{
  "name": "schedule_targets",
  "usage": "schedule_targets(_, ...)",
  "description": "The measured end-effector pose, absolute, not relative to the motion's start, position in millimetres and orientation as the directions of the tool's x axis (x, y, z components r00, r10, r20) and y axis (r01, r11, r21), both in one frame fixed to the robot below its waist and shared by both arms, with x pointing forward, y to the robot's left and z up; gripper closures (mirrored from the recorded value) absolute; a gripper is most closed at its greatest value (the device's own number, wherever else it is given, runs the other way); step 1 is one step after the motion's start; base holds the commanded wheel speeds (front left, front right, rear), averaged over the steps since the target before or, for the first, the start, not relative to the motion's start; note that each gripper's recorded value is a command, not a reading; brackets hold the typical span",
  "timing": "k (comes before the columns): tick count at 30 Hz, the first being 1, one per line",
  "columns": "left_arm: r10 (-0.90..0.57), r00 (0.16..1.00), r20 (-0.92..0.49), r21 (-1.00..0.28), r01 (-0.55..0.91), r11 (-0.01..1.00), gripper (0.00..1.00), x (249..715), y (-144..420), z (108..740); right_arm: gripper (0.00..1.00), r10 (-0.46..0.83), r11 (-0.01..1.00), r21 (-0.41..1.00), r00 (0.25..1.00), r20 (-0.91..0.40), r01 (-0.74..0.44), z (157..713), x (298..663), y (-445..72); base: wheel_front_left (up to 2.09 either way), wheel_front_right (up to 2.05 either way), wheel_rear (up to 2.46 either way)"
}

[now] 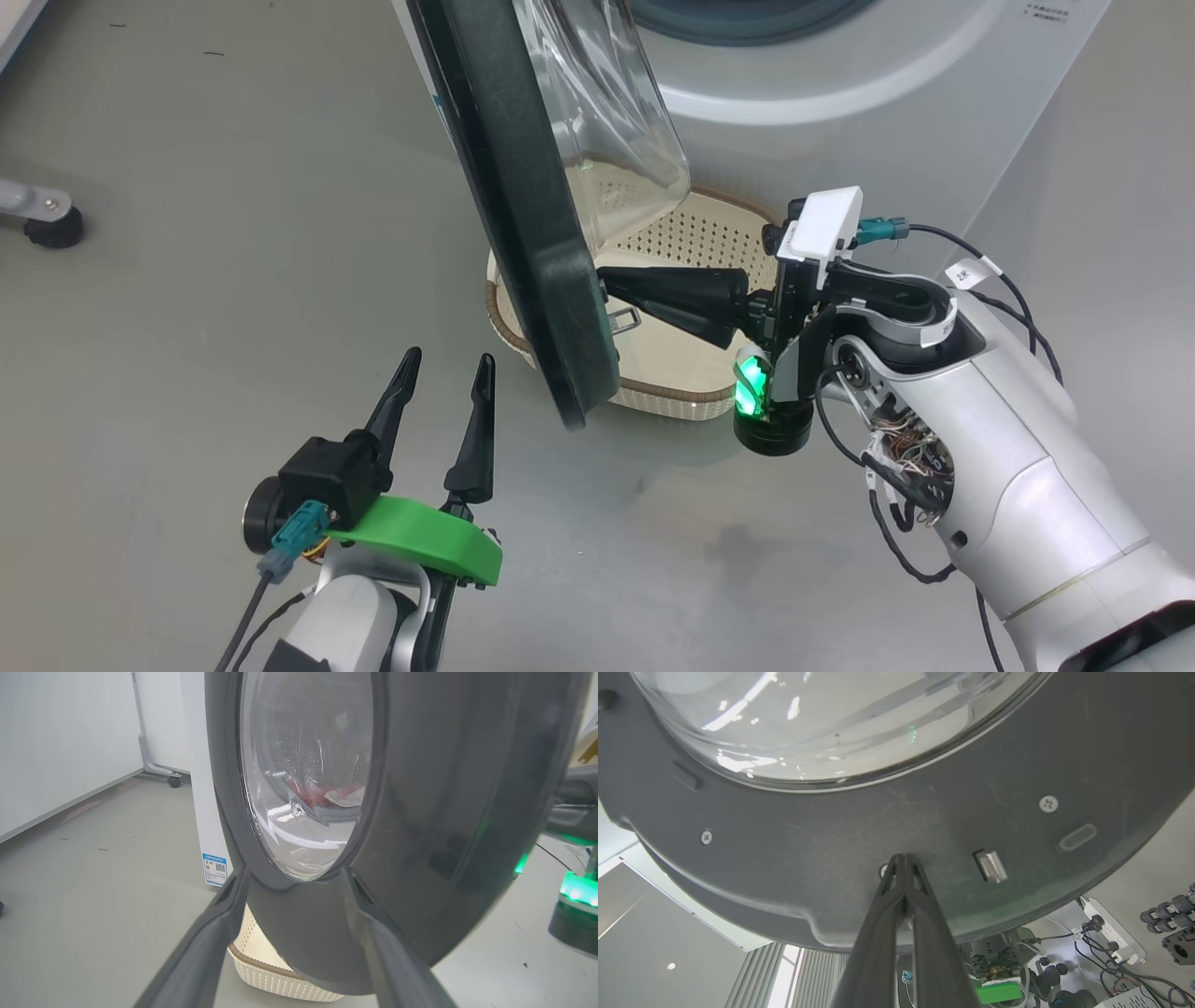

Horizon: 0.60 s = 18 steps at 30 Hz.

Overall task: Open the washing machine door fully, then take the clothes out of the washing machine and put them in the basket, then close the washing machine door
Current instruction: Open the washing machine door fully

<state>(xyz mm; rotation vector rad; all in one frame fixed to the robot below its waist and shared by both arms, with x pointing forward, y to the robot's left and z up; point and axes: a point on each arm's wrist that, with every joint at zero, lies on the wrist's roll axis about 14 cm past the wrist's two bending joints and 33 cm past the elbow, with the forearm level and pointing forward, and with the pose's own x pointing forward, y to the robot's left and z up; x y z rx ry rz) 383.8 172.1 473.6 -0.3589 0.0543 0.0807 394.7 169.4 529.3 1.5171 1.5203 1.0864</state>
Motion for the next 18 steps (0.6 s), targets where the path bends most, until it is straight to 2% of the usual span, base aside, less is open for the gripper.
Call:
schedule_targets(12,0.072,0.994,-0.077,-0.349,-0.094,0.932,0.00,380.5,172.1,470.7,1.00,0.995,-0.047,0.918,-0.060,0.077,0.394,533.9,380.8,180.1,0.00,0.00,0.00)
schedule_targets(18,0.080,0.994,-0.071,-0.345,-0.100,0.933,0.00,381.0,174.7,471.8,1.00,0.998,-0.047,0.923,-0.012,0.056,0.381,534.6,383.7,177.1,0.00,0.00,0.00)
